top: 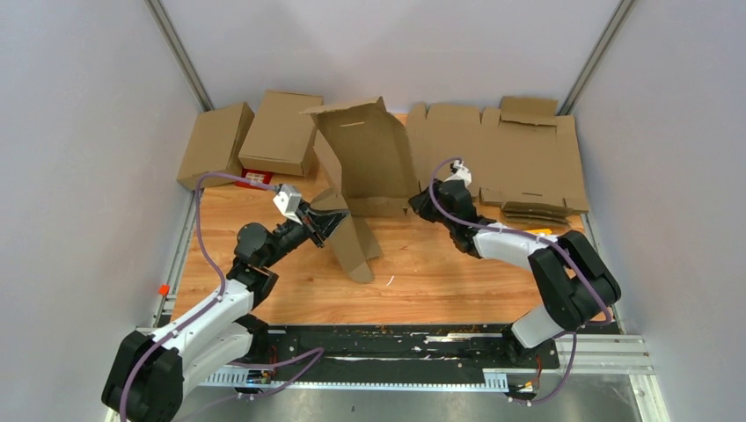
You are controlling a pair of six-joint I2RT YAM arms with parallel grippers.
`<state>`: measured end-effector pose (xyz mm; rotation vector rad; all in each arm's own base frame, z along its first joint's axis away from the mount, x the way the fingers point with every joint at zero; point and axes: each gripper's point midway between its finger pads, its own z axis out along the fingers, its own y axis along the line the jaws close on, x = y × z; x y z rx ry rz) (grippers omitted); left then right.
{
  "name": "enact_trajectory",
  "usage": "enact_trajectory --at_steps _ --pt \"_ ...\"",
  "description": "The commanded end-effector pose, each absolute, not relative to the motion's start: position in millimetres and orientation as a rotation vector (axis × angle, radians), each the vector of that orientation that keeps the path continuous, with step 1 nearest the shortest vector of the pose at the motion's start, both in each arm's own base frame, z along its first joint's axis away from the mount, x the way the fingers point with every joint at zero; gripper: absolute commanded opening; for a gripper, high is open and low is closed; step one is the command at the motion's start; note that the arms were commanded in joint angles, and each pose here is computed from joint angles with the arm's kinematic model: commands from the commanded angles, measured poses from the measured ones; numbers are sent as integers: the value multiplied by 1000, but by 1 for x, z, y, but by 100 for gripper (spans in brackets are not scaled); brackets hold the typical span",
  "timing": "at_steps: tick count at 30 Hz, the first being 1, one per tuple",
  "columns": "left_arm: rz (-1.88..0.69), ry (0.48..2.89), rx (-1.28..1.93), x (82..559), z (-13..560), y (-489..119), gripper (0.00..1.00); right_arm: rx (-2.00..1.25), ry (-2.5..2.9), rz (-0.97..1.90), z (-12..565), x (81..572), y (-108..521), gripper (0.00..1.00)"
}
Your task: Fold the paper box
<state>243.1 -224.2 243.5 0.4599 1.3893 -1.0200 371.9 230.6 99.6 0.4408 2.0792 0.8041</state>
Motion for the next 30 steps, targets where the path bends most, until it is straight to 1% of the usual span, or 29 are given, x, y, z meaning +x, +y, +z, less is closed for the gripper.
enact_trajectory --at_steps 1,4,7,9,14,15,19,22,23,26,28,29,30 --pt "-1133 1359 512 226 260 -237 0 166 1974 604 114 367 237 13" --pt "-1146 1344 512 224 264 -238 0 104 1993 597 93 358 241 16" --pt "-1148 1348 519 223 262 -239 0 48 1994 597 83 353 245 23" --pt "-1150 1345 529 223 261 -239 0 21 1989 587 81 352 244 28" --pt "-1123 1340 554 222 260 -239 0 -55 1969 524 89 350 236 33" --pt "-1117 1340 557 223 260 -238 0 -71 1957 514 93 349 234 36" --pt "-1105 1347 564 225 260 -239 0 -116 1928 465 102 345 225 56" --pt "-1108 1355 568 226 258 -240 0 -187 1885 454 117 346 225 65" --pt "-1110 1354 571 226 258 -241 0 -219 1869 467 122 346 228 66" --pt "-1114 1358 572 226 257 -241 0 -296 1840 512 133 346 240 66" --pt "-1113 1357 572 226 257 -241 0 -331 1833 541 136 345 247 62" --pt "-1114 1360 572 227 257 -241 0 -341 1831 554 137 344 250 58" --pt "-1114 1362 572 227 257 -241 0 -352 1833 569 137 343 253 57"
